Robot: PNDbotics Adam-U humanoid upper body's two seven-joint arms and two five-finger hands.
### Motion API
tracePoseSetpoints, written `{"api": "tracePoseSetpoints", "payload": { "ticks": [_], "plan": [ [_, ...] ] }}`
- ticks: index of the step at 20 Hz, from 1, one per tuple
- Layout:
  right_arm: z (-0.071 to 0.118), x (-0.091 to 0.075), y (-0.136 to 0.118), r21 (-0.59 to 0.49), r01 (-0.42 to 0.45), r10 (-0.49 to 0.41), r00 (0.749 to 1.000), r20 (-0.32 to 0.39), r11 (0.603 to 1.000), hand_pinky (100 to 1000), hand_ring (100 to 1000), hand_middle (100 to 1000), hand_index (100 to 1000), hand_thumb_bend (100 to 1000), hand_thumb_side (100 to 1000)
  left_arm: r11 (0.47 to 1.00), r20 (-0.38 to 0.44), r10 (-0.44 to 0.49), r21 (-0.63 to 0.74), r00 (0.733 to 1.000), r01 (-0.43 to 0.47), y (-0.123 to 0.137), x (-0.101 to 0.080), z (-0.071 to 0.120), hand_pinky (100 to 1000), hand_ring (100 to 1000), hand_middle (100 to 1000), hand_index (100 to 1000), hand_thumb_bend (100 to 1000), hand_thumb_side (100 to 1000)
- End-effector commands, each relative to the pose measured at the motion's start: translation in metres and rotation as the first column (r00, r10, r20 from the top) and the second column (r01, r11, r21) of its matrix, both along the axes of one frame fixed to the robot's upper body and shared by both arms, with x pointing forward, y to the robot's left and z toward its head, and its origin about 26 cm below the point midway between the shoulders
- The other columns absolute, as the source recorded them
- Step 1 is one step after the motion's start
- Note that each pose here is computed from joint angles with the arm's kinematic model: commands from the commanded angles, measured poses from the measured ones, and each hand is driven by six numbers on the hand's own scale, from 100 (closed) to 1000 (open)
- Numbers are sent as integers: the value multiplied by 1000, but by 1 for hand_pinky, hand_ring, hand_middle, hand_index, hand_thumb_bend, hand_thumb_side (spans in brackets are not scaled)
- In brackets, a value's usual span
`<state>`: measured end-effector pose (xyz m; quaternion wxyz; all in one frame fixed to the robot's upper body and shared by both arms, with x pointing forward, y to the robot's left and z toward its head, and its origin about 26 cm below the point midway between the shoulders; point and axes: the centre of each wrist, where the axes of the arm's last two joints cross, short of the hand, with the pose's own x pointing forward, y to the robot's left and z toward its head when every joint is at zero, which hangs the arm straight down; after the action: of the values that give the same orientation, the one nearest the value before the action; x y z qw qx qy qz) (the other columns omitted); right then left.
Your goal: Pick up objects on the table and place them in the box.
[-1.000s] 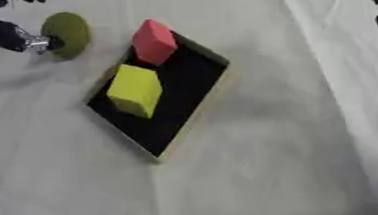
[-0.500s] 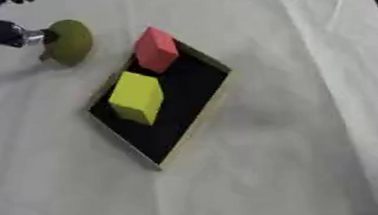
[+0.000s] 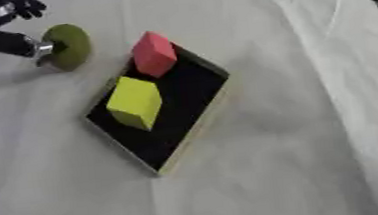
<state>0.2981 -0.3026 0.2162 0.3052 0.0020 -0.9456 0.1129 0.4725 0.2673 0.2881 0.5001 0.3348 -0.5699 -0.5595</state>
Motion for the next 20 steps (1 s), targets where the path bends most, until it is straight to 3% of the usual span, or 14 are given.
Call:
{"api": "tracePoseSetpoints", "payload": {
  "ticks": [1,7,13,14,17,19,20],
  "plan": [
    [9,-3,1,-15,-2,3,1000,31,1000,858,891,699,778,100,672,1000,-4,13,14,1000,-13,7,-1,14,966,910,833,954,547,563],
    [9,-2,2,-14,-5,5,1000,30,1000,859,892,698,778,100,673,998,-21,40,52,999,-38,7,1,10,951,898,810,941,508,532],
    [8,-2,2,-10,-6,7,1000,21,1000,860,891,698,778,100,675,998,62,56,38,997,-59,3,1,9,890,815,699,849,300,465],
    [8,-2,2,-10,-7,7,1000,20,1000,861,891,698,778,100,675,998,80,54,30,995,-57,2,1,9,861,789,669,823,218,418],
    [7,-3,2,-6,-8,8,1000,14,1000,861,890,697,778,100,676,999,132,36,-7,991,-36,0,0,8,814,744,615,779,100,372],
    [7,-3,2,-5,-5,5,1000,11,1000,861,890,697,778,100,676,1000,145,19,-27,989,-16,-1,0,8,792,719,589,750,100,298],
    [7,-3,2,-4,-3,3,1000,9,1000,861,889,697,777,100,676,999,147,13,-31,989,-9,-2,0,7,786,701,571,729,100,194]
  ]
}}
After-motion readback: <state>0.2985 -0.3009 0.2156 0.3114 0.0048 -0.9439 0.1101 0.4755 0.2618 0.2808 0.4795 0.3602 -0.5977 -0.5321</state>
